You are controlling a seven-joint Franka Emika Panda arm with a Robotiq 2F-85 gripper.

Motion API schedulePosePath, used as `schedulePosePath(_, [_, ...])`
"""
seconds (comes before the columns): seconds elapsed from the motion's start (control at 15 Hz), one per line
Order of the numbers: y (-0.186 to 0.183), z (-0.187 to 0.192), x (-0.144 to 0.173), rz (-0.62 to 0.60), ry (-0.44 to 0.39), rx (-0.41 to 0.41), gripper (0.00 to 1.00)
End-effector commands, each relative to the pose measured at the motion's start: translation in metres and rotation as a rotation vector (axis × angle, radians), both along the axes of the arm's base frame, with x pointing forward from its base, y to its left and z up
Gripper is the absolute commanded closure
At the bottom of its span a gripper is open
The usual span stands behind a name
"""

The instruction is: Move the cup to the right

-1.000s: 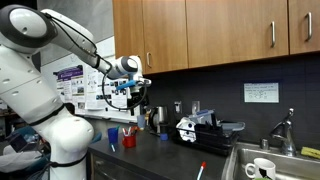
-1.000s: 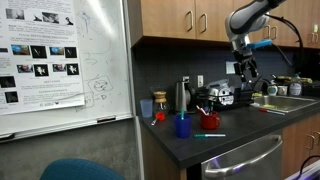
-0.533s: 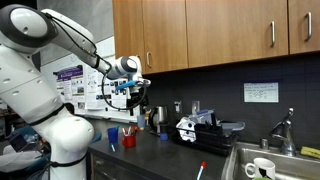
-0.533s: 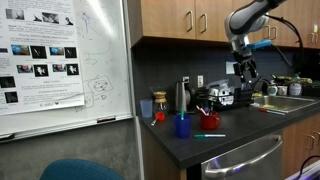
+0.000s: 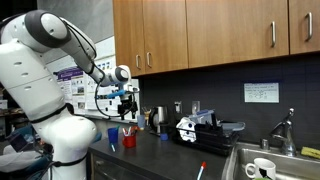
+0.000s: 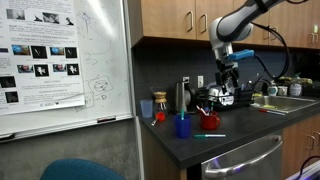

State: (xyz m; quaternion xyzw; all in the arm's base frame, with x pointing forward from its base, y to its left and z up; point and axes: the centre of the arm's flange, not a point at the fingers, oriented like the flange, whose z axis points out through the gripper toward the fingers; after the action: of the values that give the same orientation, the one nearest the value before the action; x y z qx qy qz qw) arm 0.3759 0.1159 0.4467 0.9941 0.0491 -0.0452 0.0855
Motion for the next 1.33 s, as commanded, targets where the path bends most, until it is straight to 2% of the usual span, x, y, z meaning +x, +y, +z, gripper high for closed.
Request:
schedulePosePath(0.0, [0.023, -0.027, 0.025, -0.089, -0.046, 0.043, 0.00])
schedulePosePath(0.47, [0.025, -0.068, 0.052, -0.206, -0.075, 0.078, 0.00])
schedulePosePath(1.27, [0.008, -0.118, 0.066, -0.275, -0.001, 0.094, 0.00])
